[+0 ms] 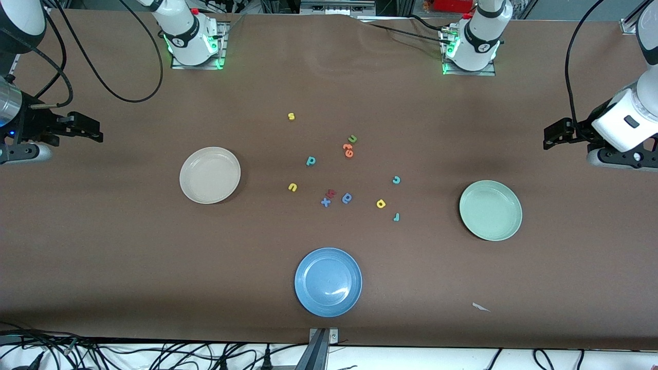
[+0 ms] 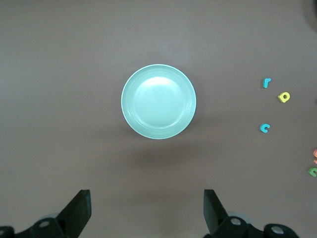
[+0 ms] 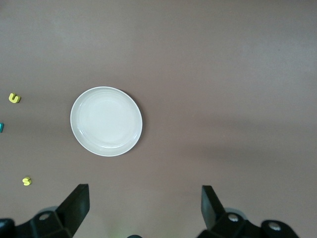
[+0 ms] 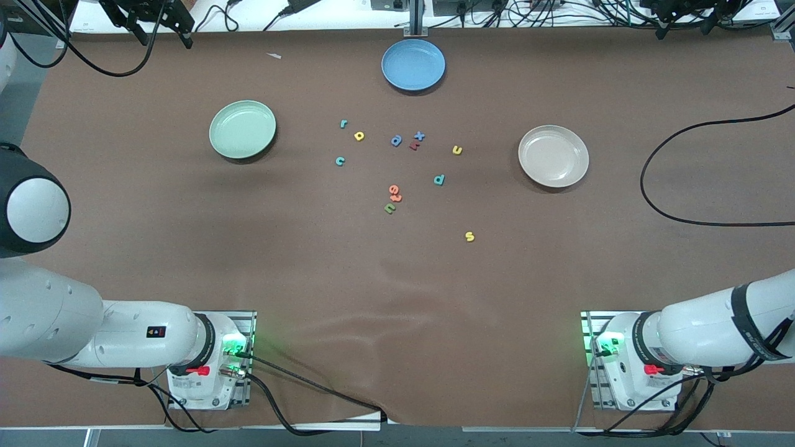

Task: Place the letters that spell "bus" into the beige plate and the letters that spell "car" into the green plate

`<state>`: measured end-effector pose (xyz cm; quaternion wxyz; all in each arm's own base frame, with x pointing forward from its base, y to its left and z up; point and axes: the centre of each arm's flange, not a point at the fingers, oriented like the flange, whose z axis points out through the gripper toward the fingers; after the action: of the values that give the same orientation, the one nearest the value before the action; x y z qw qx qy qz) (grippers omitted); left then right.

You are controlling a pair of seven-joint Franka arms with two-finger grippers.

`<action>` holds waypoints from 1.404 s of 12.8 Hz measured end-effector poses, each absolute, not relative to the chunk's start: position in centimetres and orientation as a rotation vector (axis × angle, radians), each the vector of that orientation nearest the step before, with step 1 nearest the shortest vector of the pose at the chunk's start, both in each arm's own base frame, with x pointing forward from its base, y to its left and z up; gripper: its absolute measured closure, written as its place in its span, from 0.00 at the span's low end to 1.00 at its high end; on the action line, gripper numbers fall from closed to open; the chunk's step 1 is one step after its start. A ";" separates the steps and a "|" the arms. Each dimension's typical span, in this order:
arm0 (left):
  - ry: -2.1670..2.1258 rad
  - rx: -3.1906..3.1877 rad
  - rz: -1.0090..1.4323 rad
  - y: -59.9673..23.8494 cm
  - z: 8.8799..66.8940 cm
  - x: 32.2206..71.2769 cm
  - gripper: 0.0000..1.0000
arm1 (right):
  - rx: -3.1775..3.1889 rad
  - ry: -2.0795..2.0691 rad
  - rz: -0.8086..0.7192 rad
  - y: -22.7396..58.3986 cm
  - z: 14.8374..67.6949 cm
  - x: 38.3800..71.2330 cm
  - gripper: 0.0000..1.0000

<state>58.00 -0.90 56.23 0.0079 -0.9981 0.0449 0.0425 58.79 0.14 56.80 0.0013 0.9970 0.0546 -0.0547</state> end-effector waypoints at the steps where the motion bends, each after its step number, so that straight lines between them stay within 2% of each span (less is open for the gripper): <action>1: 0.140 -3.120 0.133 -0.9 56.2 58.0 0.00 | 3.129 0.173 -0.174 0.2 56.7 58.8 0.00; 18: 0.140 -3.120 0.132 -0.9 56.2 58.0 0.00 | 3.161 0.144 -0.176 -0.4 54.7 60.1 0.00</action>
<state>58.00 -0.89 56.23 0.0079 -0.9981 0.0448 0.0423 60.09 -0.37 54.74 -0.0135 0.9973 0.0453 -0.0555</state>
